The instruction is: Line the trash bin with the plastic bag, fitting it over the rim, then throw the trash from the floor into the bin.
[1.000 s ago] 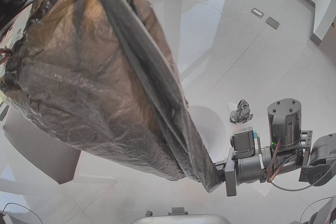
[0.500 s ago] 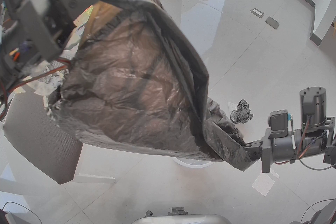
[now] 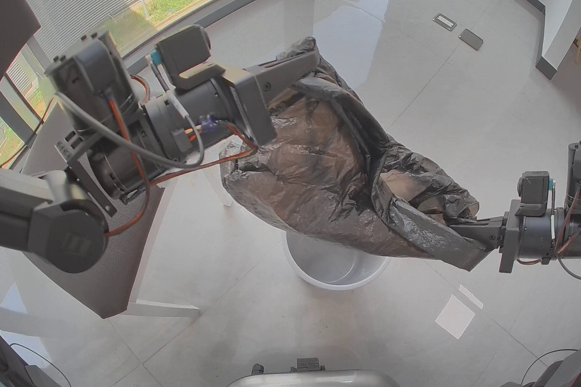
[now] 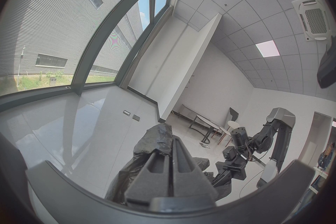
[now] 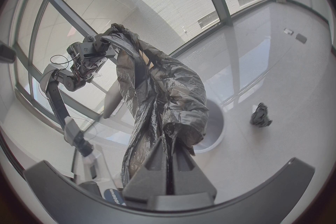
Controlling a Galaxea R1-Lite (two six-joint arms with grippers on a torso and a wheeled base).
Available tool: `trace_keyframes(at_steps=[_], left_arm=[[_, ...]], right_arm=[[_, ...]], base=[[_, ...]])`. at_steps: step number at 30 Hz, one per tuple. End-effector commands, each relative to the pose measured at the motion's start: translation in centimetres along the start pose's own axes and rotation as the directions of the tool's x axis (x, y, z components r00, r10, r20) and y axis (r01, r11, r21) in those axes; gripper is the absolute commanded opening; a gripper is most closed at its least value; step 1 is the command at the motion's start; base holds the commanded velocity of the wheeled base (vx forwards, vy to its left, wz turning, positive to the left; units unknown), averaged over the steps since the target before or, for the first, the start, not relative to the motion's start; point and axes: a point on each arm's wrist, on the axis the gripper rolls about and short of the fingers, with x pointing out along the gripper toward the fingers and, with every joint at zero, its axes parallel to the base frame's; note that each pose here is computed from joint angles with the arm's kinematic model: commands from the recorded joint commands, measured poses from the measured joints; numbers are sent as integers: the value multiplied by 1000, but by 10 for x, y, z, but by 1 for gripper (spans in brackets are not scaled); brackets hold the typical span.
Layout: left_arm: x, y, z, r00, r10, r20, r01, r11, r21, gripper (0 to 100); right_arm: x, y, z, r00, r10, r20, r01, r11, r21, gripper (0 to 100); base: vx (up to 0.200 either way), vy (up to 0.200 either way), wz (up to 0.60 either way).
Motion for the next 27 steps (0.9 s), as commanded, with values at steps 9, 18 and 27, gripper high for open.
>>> trace_keyframes(at_steps=[9,18,27], left_arm=[[10,22,-52,992,36,-119,-42,998,-55,0],[16,45,-98,978,67,-198,-85,993,-85,0],[19,52,-113,976,75,-202,-94,992,-85,0]], right_arm=[[10,-24,-5,981,-192,-40,188,978,-90,0],[12,-25,-4,976,-216,-40,210,970,-119,0],[47,-44,-12,979,-193,-73,184,976,-115,0]], base=[[0,0,0],[0,0,0],[0,0,0]])
